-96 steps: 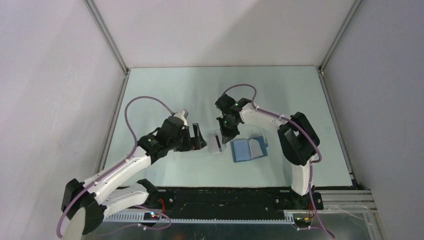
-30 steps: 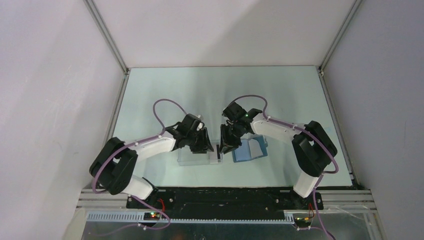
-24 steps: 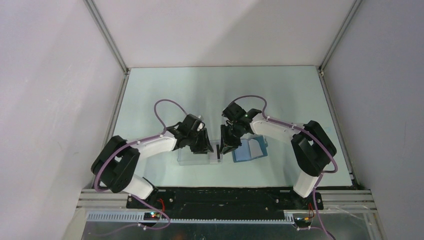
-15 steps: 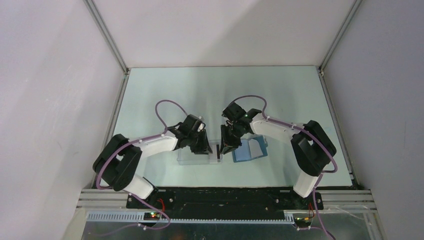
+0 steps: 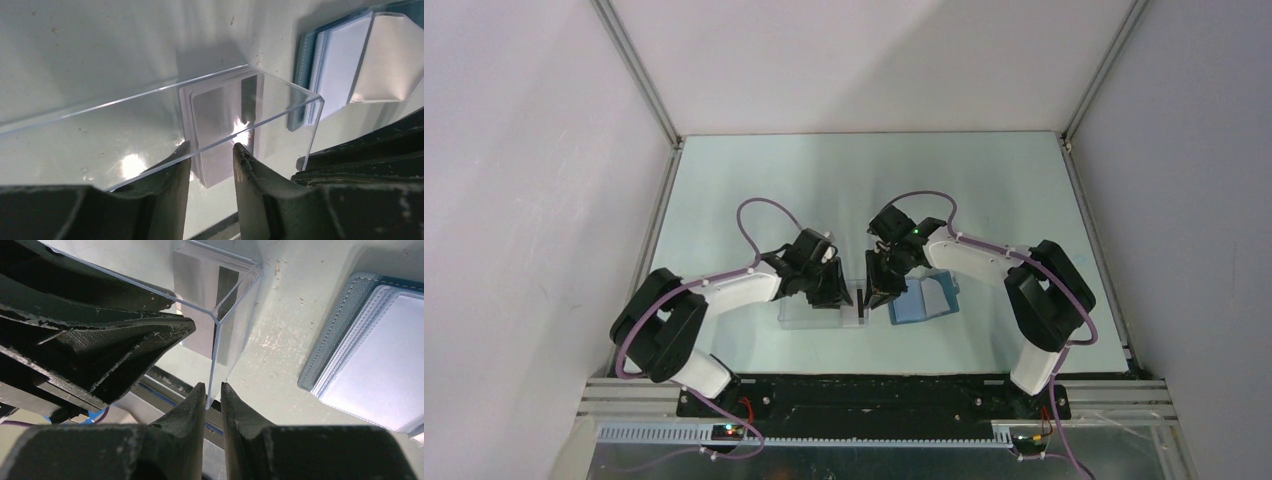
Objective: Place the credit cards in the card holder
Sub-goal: Pick up the credit card from the storage box.
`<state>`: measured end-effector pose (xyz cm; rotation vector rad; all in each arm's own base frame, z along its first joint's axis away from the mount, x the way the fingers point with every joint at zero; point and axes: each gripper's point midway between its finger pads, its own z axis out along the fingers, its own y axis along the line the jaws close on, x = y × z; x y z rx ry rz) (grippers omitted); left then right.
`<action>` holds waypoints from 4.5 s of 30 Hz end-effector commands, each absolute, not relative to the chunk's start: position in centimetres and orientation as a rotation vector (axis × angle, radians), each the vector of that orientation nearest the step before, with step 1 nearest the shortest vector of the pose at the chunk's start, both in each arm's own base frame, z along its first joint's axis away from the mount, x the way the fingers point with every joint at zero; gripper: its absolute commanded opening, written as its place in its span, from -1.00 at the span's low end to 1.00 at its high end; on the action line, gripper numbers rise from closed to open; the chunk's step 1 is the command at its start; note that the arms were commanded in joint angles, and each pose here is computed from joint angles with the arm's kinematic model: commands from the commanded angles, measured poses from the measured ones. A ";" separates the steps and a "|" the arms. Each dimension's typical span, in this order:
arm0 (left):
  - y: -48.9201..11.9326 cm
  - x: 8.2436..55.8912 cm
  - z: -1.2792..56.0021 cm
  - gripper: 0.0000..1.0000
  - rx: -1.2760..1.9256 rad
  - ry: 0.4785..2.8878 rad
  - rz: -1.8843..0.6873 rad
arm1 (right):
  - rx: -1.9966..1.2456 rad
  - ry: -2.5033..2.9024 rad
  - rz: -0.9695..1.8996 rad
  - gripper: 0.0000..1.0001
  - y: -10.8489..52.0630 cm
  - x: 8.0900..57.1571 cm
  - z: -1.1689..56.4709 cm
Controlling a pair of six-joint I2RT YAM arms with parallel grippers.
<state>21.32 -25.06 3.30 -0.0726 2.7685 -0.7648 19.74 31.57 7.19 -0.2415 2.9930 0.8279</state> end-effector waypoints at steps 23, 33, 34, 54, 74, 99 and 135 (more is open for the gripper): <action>-25.3 22.1 4.2 -0.30 -0.003 2.759 -0.631 | -0.290 3.006 0.824 -0.56 31.8 19.2 6.7; -26.2 22.0 4.5 -0.86 0.038 2.757 -0.650 | -0.295 3.011 0.824 -0.56 31.8 19.1 6.5; -26.2 22.0 4.6 -0.90 0.043 2.755 -0.651 | -0.295 3.012 0.824 -0.56 31.8 19.1 6.5; -26.8 22.1 7.3 -0.95 0.071 2.668 -0.701 | -0.296 3.021 0.826 -0.56 31.9 18.9 6.4; -27.7 21.5 8.5 -0.72 0.081 2.659 -0.785 | -0.298 3.022 0.819 -0.56 31.8 18.9 6.3; -28.2 21.1 8.0 -0.31 0.089 2.672 -0.801 | -0.300 3.026 0.811 -0.56 31.7 18.9 6.3; -28.5 21.0 6.8 -0.99 0.046 2.667 -0.807 | -0.309 2.997 0.828 -0.52 31.6 19.0 7.2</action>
